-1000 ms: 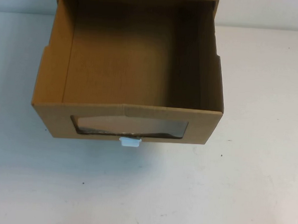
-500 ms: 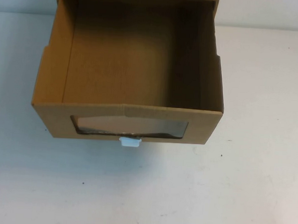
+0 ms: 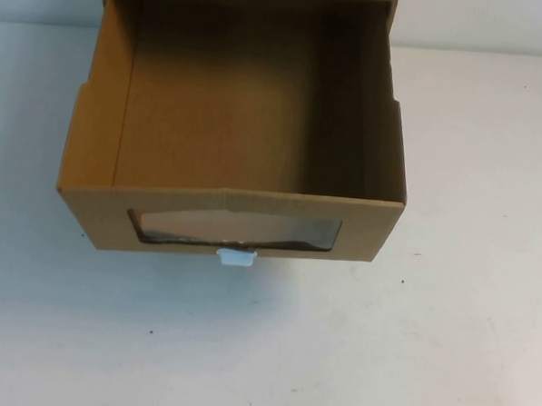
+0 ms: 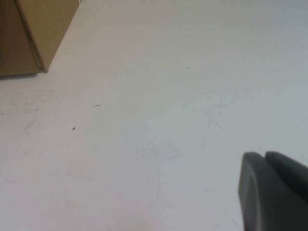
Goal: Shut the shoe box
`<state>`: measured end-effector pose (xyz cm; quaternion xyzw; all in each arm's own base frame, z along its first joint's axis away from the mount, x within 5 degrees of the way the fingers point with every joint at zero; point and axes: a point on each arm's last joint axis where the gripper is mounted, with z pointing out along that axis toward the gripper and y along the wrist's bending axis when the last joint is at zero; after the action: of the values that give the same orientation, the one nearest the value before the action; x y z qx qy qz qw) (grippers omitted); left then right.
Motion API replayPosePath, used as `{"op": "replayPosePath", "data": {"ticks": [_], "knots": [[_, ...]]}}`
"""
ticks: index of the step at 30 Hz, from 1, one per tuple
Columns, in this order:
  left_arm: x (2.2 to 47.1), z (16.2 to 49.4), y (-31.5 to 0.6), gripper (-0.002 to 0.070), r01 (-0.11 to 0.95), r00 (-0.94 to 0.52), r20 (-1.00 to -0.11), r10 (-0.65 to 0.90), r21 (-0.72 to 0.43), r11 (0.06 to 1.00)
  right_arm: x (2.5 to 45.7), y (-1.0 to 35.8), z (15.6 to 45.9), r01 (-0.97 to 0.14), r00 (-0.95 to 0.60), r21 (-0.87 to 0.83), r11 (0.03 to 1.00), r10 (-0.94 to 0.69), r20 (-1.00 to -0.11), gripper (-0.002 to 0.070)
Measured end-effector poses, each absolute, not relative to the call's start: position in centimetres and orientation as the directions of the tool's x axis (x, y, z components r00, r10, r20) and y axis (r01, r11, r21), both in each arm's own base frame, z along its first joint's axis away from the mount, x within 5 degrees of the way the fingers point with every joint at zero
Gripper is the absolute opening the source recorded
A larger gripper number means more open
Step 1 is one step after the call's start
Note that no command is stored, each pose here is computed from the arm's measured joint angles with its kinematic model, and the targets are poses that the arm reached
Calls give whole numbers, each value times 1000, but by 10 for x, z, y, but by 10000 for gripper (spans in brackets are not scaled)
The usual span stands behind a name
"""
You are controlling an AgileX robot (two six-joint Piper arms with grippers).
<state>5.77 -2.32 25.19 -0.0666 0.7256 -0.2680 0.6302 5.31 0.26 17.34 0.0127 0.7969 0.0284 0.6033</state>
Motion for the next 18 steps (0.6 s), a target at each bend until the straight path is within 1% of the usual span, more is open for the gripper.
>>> {"op": "replayPosePath", "data": {"ticks": [3,5,10,13,16,18], "knots": [[71,285,-31,-5,268,-308,-905,-294,-379,886,53,3,173,-14,-272,61,998,54,-961,-13],[86,308,-35,-5,279,-366,-905,-217,-329,902,53,3,173,-14,-272,61,998,54,-961,-13],[154,372,-49,-5,367,-435,-900,28,-149,918,53,3,173,-14,-272,61,998,54,-961,-13],[201,411,-59,-5,418,-436,-894,102,-101,903,53,3,173,-14,-272,61,998,54,-961,-13],[252,435,-69,-5,468,-442,-881,169,-66,881,53,3,173,-14,-272,61,998,54,-961,-13],[281,446,-78,-5,513,-447,-871,202,-65,856,53,3,173,-14,-272,61,998,54,-961,-13]]}}
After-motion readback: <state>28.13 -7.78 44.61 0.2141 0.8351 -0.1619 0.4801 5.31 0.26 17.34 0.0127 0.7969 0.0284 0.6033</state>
